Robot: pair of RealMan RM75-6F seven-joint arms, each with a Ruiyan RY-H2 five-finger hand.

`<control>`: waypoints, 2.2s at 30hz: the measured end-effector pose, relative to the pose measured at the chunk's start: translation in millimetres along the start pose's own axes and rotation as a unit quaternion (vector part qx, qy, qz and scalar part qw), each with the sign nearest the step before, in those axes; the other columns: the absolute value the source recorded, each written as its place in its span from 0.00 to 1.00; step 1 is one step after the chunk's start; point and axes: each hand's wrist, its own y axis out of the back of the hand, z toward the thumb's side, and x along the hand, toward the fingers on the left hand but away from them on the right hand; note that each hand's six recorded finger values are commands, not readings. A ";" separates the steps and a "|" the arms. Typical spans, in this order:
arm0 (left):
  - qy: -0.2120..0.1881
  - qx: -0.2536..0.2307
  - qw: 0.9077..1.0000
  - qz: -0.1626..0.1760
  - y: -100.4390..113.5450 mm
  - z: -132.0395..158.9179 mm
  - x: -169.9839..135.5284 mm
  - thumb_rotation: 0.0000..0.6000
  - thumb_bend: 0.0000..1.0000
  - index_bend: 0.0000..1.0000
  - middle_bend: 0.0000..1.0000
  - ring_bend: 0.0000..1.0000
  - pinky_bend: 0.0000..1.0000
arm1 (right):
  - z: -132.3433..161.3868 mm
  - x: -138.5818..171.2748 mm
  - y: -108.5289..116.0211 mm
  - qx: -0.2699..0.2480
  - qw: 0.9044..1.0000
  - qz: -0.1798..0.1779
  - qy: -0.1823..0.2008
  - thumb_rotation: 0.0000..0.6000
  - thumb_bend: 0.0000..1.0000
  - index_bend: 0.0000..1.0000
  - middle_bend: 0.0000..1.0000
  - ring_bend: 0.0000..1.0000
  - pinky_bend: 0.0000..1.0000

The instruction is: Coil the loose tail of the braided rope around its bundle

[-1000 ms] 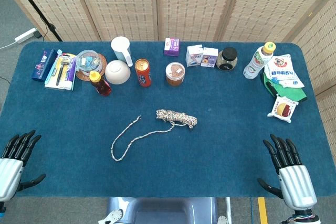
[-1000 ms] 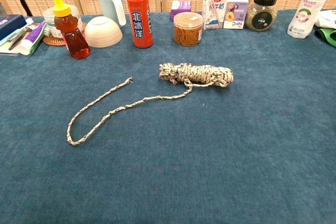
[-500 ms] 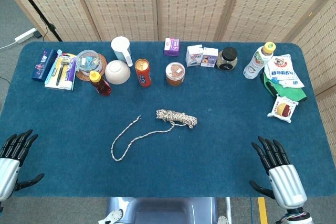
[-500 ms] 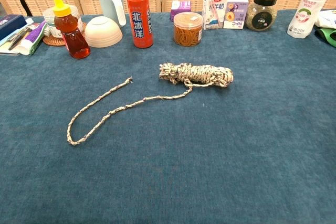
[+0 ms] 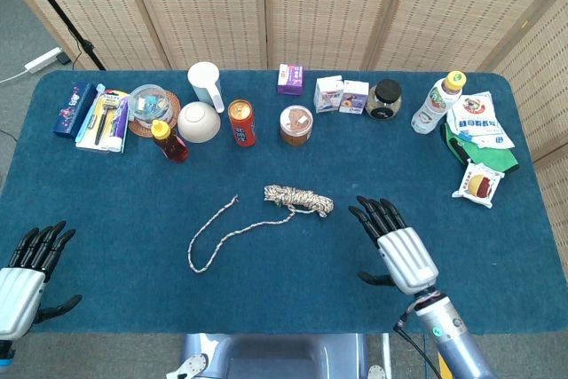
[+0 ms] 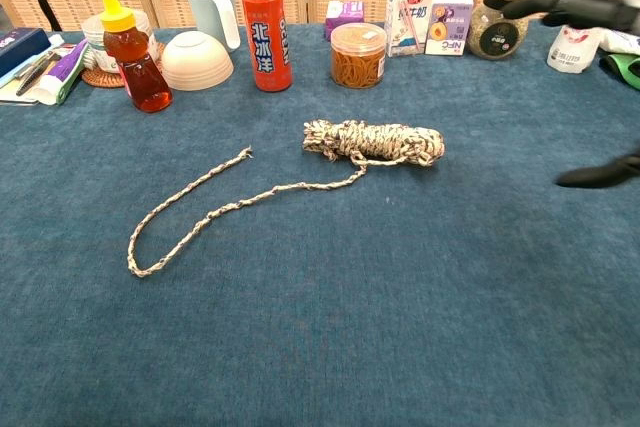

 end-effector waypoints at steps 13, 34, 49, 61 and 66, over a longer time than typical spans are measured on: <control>0.007 -0.019 1.000 -0.001 5.0 -8.9 3.4 1.00 0.06 0.00 0.00 0.00 0.00 | 36.6 -100.4 -65.4 0.080 0.993 0.070 -0.043 1.00 0.00 0.02 0.00 0.00 0.00; 0.024 -0.026 0.999 -0.007 7.1 -18.7 6.8 1.00 0.06 0.00 0.00 0.00 0.00 | 21.6 -154.2 -86.4 0.119 0.986 0.069 -0.091 1.00 0.33 0.29 0.16 0.04 0.25; 0.036 -0.025 0.999 -0.011 4.2 -21.9 11.2 1.00 0.05 0.00 0.00 0.00 0.00 | 16.9 -161.6 -99.3 0.137 0.984 0.073 -0.085 1.00 0.35 0.33 0.21 0.08 0.35; 0.024 -0.022 0.999 -0.016 -0.3 -15.6 17.7 1.00 0.06 0.00 0.00 0.00 0.00 | 7.7 -165.8 -110.6 0.147 0.983 0.072 -0.080 1.00 0.43 0.52 0.42 0.27 0.53; -0.016 -0.001 1.000 -0.021 -5.2 -3.0 31.4 1.00 0.06 0.00 0.00 0.00 0.00 | 4.4 -165.4 -108.4 0.162 0.982 0.067 -0.073 1.00 0.48 0.58 0.49 0.32 0.55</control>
